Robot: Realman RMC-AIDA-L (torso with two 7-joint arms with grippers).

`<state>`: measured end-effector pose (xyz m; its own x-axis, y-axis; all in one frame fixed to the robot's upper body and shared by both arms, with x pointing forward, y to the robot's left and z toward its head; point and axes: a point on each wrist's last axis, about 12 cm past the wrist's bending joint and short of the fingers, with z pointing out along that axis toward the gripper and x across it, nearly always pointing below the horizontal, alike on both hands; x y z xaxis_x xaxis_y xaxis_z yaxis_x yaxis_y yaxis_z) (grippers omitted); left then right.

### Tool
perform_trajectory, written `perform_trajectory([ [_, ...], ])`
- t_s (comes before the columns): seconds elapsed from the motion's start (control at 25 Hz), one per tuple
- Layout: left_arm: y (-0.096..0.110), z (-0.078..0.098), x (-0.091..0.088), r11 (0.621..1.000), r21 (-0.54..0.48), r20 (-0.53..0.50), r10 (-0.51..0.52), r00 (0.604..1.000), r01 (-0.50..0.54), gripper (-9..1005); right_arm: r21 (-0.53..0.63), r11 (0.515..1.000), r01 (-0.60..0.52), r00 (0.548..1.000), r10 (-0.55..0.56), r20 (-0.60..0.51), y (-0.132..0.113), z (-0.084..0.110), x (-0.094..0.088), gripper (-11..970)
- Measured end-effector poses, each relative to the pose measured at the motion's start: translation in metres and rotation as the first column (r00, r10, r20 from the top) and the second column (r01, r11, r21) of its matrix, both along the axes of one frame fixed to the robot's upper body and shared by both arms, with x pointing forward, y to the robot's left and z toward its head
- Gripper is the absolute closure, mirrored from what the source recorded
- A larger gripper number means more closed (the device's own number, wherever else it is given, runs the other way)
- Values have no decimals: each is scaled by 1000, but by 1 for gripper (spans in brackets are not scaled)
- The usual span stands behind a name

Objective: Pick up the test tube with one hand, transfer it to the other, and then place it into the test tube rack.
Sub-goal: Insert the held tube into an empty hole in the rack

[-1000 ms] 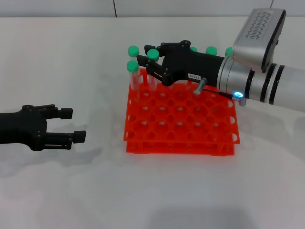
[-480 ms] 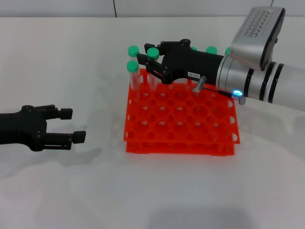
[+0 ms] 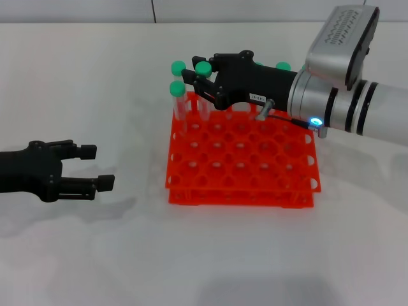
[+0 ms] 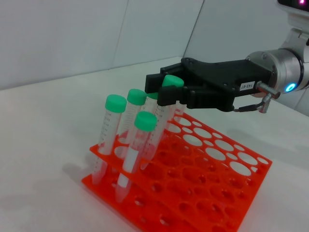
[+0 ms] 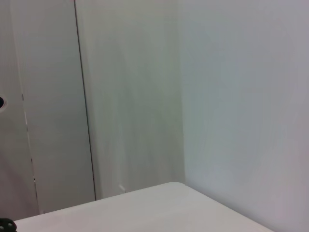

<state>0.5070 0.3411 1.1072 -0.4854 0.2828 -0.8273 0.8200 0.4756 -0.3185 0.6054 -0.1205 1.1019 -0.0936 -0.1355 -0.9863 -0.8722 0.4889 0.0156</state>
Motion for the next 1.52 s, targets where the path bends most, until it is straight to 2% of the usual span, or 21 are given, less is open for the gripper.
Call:
perform_trajectory([
  [1.52, 0, 0, 1, 1000, 1, 2, -1, 1000, 1, 121, -19, 1000, -5, 1000, 5, 5, 0, -3, -1, 587],
])
